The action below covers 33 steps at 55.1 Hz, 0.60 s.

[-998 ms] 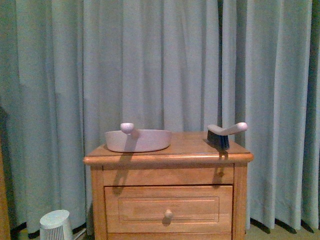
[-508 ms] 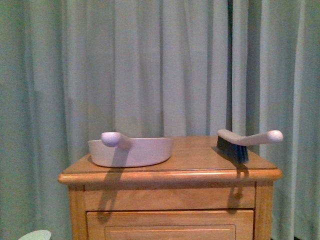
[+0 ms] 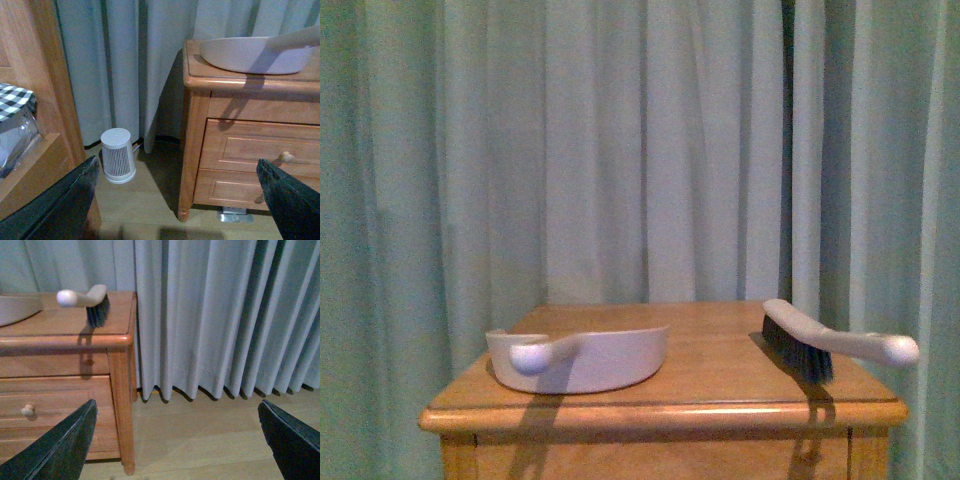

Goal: Clean up trash

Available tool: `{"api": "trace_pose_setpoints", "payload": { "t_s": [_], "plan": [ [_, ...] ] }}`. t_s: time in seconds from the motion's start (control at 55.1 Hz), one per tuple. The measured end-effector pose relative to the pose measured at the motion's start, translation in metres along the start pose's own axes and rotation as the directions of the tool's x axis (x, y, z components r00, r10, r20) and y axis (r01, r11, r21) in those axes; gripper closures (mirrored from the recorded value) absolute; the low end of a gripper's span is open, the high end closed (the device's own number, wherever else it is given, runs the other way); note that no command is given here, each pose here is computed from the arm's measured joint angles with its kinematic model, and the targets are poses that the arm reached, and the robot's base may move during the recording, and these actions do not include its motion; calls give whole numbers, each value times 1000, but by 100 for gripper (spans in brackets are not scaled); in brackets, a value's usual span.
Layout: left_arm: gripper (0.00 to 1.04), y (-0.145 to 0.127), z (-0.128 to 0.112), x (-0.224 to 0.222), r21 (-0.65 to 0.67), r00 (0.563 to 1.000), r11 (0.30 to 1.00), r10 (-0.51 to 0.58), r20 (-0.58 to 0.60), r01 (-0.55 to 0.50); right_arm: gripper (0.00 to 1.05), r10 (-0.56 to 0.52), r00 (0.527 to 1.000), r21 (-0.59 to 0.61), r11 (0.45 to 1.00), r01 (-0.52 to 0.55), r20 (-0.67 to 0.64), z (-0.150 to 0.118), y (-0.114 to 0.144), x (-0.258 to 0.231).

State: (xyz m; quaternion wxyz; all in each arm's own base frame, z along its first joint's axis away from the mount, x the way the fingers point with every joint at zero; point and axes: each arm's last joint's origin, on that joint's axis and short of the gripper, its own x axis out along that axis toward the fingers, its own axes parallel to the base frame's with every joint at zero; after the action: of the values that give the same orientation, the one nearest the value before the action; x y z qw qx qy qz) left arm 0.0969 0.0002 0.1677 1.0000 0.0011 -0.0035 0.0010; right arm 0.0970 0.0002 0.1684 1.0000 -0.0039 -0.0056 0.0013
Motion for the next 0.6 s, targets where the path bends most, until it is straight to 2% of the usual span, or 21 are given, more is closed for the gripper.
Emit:
{"api": "trace_pose_setpoints", "payload": {
  "t_s": [0.381, 0.472, 0.599],
  "plan": [
    [8, 0, 0, 0, -8, 1000, 1000, 2, -7, -2, 7, 0, 1000, 0, 1000, 0, 0, 0, 0, 0],
    [8, 0, 5, 11, -132, 961, 989, 24, -274, -62, 7, 0, 1000, 0, 1000, 0, 0, 0, 0, 0],
    [8, -9, 38, 43, -101, 943, 995, -14, -332, -21, 7, 0, 1000, 0, 1000, 0, 0, 0, 0, 0]
  ]
}}
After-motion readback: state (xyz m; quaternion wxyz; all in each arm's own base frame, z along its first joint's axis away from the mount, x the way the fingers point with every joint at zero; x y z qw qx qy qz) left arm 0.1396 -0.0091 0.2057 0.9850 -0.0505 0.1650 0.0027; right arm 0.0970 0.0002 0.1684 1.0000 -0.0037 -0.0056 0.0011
